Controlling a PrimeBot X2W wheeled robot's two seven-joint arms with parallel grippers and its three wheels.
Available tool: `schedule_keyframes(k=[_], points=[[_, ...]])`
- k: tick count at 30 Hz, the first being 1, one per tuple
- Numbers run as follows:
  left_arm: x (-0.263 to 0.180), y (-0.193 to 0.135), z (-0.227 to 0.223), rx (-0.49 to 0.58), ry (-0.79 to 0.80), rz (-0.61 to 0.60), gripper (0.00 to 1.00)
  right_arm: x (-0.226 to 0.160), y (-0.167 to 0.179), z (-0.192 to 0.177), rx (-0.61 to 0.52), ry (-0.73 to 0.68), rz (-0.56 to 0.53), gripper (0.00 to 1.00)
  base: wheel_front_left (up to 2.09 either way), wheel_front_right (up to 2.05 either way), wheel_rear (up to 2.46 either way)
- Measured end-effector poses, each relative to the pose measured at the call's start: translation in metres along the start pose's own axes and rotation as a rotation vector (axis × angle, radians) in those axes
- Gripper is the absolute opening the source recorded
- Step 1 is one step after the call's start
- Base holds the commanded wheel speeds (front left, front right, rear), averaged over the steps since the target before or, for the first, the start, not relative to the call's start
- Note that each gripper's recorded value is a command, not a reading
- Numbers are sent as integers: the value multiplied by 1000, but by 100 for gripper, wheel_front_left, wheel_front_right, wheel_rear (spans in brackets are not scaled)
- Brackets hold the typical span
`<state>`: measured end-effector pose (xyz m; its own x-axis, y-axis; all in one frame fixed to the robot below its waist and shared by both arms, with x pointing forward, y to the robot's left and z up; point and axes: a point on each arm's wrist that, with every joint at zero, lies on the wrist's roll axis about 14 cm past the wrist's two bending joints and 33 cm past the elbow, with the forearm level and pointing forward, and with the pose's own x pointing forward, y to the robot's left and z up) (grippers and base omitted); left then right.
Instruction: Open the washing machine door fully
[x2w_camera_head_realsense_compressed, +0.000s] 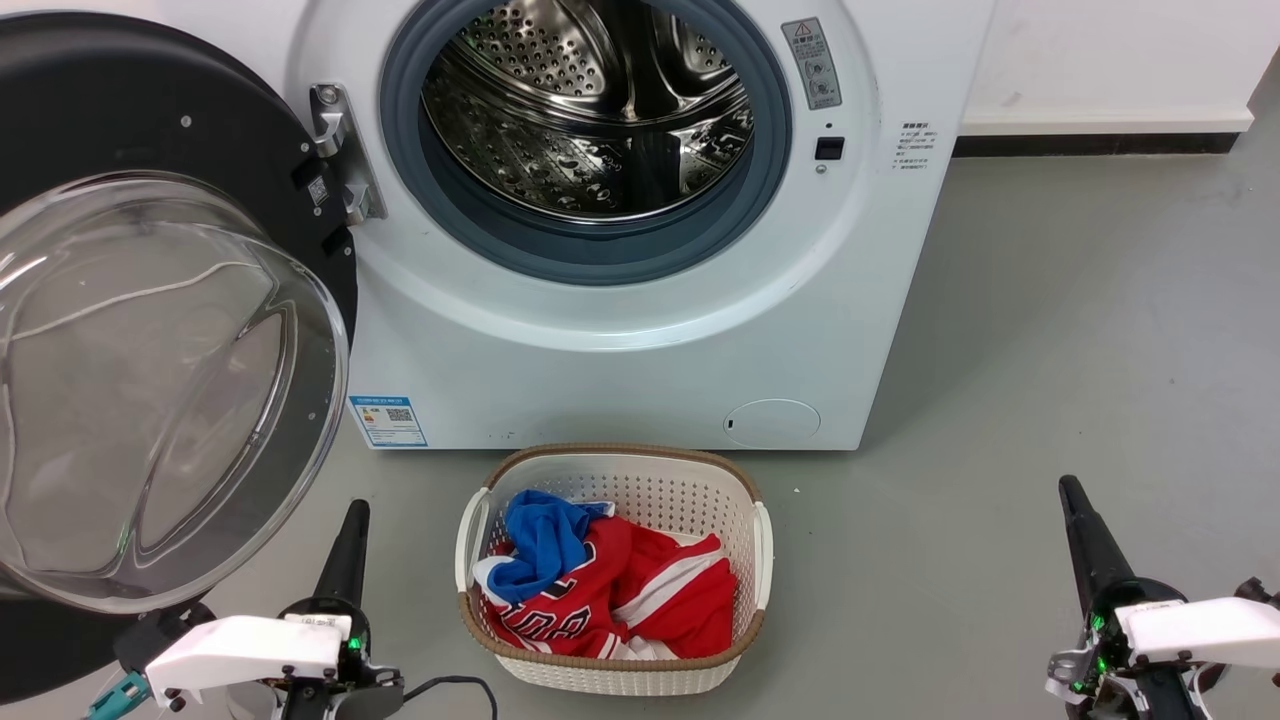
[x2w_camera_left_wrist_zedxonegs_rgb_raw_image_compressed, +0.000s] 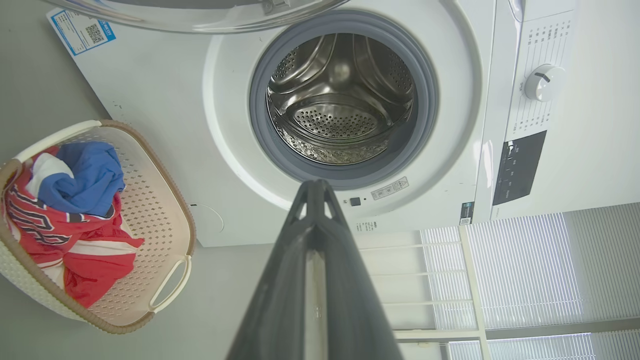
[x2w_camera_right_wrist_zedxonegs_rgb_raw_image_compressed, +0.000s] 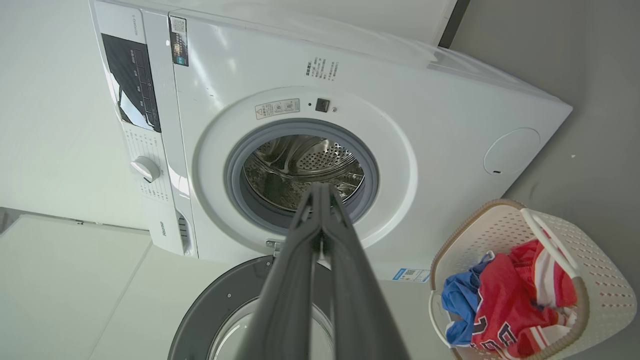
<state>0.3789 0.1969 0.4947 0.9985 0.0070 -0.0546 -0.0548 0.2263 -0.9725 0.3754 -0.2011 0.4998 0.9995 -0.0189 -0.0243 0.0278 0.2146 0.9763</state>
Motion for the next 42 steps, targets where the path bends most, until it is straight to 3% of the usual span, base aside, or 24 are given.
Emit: schedule_keyframes(k=[27,42], points=[[8,-10,5,-225,3,-46,0,12,6,0,212,17,18,0,0,0,0],[9,-10,5,-232,2,-47,0,12,5,0,219,16,16,0,0,0,0]])
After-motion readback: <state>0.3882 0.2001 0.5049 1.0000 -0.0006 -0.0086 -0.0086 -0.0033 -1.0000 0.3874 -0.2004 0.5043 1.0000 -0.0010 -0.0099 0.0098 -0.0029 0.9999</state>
